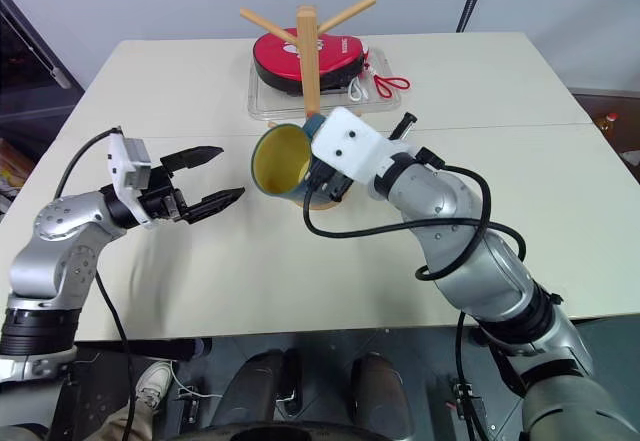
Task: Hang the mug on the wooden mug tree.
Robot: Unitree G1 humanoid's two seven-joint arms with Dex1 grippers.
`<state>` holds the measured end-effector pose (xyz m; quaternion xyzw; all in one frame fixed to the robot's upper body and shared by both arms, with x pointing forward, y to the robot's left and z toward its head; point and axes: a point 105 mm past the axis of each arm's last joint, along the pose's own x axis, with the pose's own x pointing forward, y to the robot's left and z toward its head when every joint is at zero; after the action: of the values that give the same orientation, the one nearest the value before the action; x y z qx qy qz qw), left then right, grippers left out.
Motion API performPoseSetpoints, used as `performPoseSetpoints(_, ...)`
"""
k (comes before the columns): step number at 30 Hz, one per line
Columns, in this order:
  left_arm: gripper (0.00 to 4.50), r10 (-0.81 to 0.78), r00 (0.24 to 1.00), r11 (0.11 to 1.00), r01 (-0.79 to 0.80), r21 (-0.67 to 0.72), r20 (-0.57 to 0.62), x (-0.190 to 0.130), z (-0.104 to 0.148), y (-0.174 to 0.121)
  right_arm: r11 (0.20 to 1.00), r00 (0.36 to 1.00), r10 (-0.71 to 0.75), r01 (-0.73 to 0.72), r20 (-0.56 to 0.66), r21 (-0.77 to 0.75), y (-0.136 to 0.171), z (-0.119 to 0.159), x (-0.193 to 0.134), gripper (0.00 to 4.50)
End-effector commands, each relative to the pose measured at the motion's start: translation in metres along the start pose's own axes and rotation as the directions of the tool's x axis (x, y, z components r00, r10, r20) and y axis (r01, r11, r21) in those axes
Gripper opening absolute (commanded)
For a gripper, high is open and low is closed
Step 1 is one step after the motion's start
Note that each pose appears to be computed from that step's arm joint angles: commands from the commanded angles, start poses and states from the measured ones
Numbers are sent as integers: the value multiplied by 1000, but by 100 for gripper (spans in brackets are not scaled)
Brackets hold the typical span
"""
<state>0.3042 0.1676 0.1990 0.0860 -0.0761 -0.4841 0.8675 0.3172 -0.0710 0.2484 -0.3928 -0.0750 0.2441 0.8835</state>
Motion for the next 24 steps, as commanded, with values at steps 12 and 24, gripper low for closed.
performPoseSetpoints(12, 450, -14, 999, 1000, 13, 24, 45, -4, 27, -3, 1000, 999, -26, 26, -27, 0, -13, 11, 20, 3)
performPoseSetpoints(24, 450, -4, 999, 1000, 2, 26, 51, -4, 28, -4, 1000, 998, -12, 12, -60, 5, -11, 10, 27, 144)
